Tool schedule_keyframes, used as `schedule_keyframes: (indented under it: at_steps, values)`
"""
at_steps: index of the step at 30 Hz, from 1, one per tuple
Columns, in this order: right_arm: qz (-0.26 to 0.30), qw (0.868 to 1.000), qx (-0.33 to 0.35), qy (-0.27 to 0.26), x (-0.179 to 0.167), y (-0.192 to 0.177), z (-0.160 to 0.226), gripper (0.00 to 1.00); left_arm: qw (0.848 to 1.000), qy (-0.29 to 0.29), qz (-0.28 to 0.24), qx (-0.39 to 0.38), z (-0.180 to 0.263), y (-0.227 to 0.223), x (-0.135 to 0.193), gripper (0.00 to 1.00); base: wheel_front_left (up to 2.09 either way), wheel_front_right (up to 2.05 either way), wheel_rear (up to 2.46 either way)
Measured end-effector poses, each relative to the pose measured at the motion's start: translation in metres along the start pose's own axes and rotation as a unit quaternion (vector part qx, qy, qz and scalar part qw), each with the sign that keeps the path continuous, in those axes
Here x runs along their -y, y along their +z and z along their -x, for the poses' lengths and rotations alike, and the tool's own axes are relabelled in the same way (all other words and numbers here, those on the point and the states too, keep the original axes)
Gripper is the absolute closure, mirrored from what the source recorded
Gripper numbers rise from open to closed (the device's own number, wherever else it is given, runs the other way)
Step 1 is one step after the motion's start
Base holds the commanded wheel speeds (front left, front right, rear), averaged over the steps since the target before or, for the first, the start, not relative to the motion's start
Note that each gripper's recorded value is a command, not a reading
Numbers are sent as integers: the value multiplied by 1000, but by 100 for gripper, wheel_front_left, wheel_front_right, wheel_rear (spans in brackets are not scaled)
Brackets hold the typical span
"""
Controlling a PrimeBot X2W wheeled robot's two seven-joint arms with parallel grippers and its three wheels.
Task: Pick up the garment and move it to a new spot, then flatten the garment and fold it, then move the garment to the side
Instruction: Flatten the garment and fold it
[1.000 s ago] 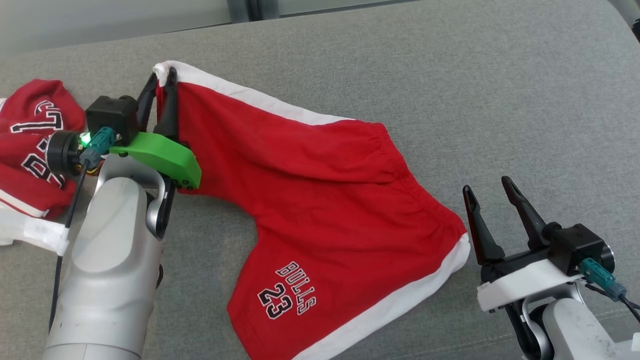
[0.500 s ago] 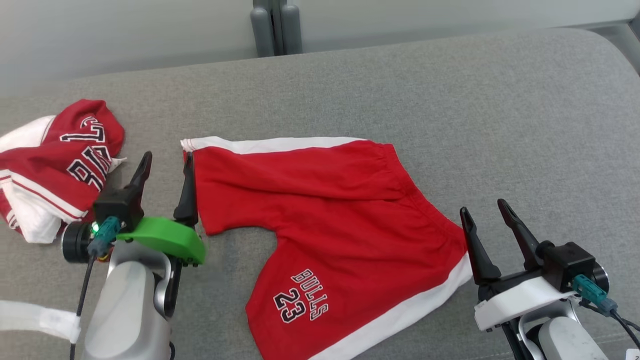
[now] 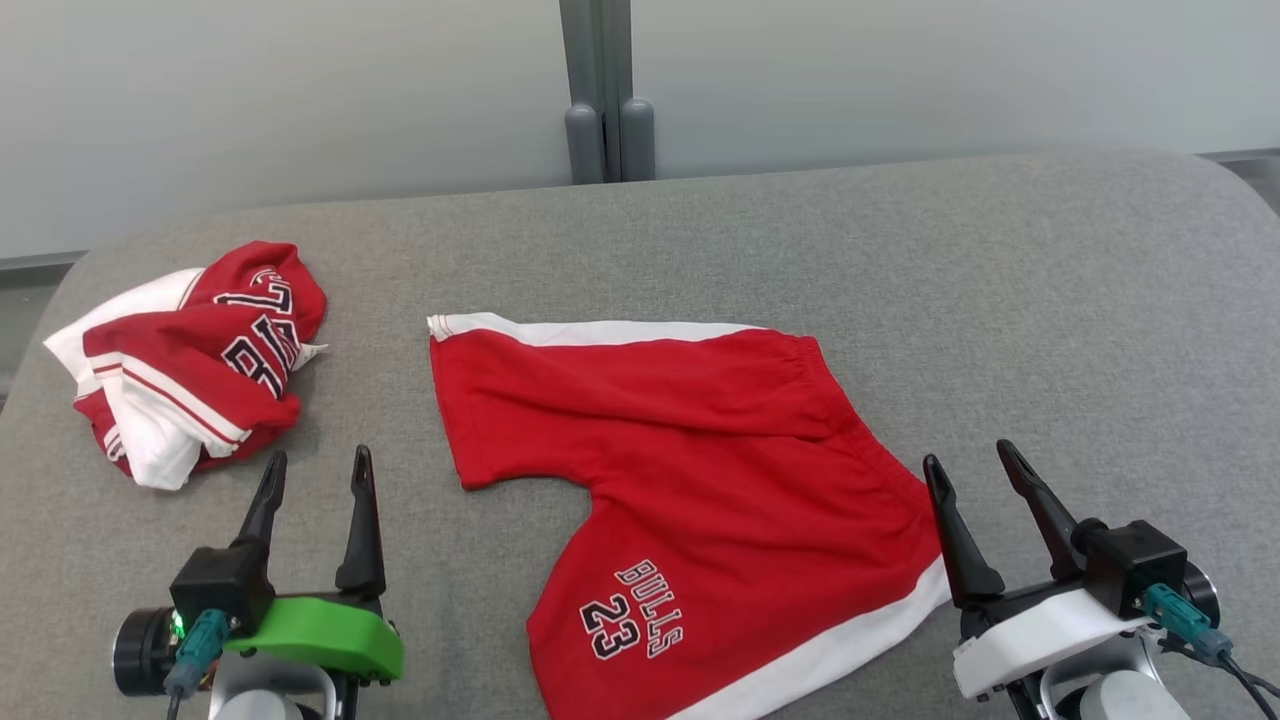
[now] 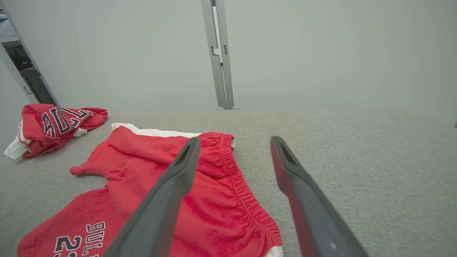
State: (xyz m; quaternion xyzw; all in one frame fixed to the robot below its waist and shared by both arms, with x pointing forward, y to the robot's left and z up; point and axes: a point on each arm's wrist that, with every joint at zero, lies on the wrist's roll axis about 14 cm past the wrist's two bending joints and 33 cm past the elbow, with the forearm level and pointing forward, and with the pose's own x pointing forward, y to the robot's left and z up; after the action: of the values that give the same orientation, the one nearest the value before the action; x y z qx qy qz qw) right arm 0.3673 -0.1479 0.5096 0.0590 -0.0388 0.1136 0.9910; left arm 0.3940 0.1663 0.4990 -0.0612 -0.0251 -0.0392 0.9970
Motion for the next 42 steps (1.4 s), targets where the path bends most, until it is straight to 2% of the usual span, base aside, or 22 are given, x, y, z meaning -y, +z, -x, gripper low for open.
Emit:
schedule_keyframes:
  at_steps: [12, 18, 21, 27, 42]
  values:
    - [3, 1000, 7, 1, -2, 5, 8, 0, 1000, 12, 10, -4, 30, -4, 1, 0, 0, 0, 0]
    - [2, 1000, 4, -1, -2, 3, 9, 0, 999, -6, 18, -34, 37, -23, 14, 0, 0, 0, 0]
    - [1, 1000, 2, -1, -2, 2, 9, 0, 998, -33, 19, -57, 42, -37, 30, 0, 0, 0, 0]
    - [1, 1000, -4, -2, -2, -2, 10, 0, 989, -92, 18, -118, 56, -73, 64, 0, 0, 0, 0]
    - [2, 1000, -23, -19, 14, -13, 9, 0, 961, -163, 22, -221, 68, -131, 105, 0, 0, 0, 0]
